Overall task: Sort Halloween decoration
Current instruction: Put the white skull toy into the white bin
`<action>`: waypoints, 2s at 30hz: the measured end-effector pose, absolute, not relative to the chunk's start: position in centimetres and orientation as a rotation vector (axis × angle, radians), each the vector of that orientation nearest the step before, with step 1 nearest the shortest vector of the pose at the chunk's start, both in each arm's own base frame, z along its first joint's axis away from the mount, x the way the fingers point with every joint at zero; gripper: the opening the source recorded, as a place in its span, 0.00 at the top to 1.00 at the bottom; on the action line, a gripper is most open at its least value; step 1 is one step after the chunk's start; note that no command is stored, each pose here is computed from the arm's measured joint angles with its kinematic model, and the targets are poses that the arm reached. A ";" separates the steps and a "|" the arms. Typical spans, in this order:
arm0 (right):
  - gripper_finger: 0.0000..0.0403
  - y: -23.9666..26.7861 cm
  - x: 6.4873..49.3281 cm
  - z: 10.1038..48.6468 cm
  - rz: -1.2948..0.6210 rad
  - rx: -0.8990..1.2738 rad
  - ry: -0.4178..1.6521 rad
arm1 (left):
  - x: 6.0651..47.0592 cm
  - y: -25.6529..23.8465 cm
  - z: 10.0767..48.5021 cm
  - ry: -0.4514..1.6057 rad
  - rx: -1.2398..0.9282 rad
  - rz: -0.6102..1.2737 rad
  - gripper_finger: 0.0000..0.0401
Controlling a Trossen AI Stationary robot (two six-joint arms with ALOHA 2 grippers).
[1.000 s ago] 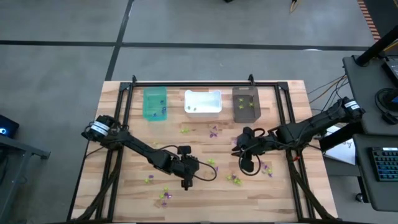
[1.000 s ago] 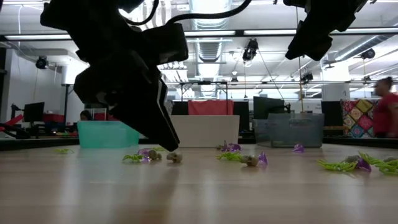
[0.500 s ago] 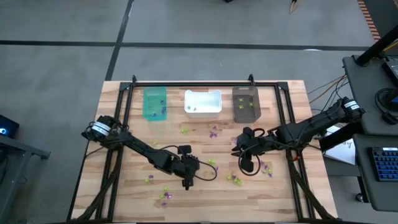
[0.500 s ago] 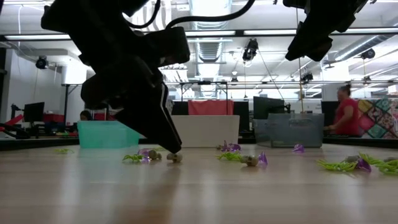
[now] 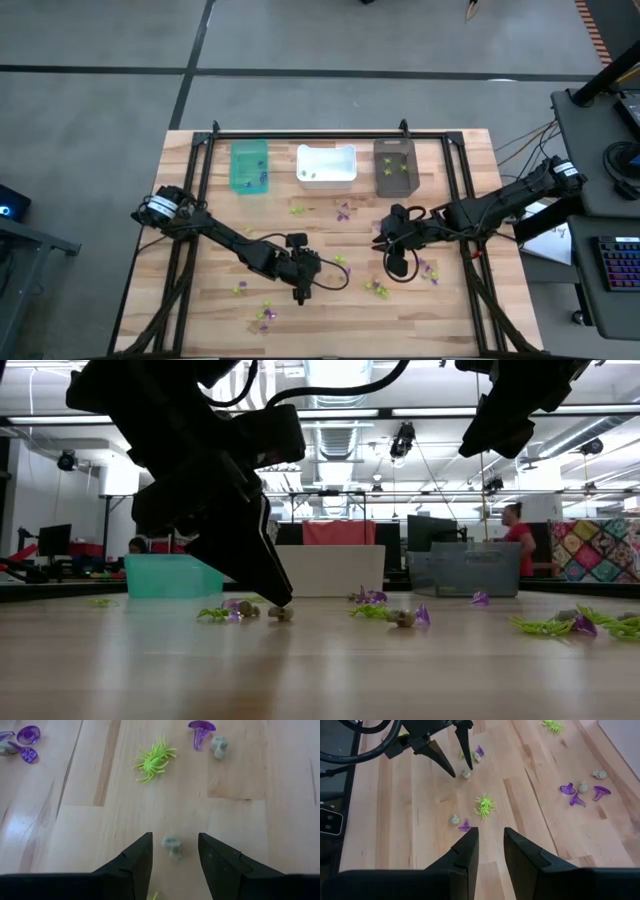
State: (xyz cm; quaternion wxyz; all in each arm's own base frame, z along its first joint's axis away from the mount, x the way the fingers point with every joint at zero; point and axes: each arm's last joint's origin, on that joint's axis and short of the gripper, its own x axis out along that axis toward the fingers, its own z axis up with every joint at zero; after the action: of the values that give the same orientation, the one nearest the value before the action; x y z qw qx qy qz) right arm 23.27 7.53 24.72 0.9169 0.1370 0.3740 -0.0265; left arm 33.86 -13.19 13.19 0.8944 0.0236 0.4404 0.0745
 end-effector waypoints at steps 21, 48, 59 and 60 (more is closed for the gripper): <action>0.80 7.6 23.4 24.8 -0.048 0.288 0.752 | 34.2 -13.3 11.4 0.923 0.028 0.182 0.75; 0.80 7.6 23.4 24.9 -0.051 0.304 0.746 | 34.5 -12.6 18.5 0.804 0.159 0.070 0.99; 0.80 7.7 23.8 24.3 -0.081 0.353 0.768 | 35.0 -6.2 23.2 0.744 0.257 0.157 0.99; 0.80 7.8 23.9 24.1 -0.085 0.354 0.776 | 35.1 -5.2 23.2 0.749 0.254 0.180 0.99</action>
State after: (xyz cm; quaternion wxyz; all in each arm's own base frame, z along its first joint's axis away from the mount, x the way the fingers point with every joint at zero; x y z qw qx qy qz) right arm 23.86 7.78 24.13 0.9096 0.1715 0.3761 -0.0412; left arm 35.15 -5.21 23.18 0.9188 0.1237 0.3644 0.0875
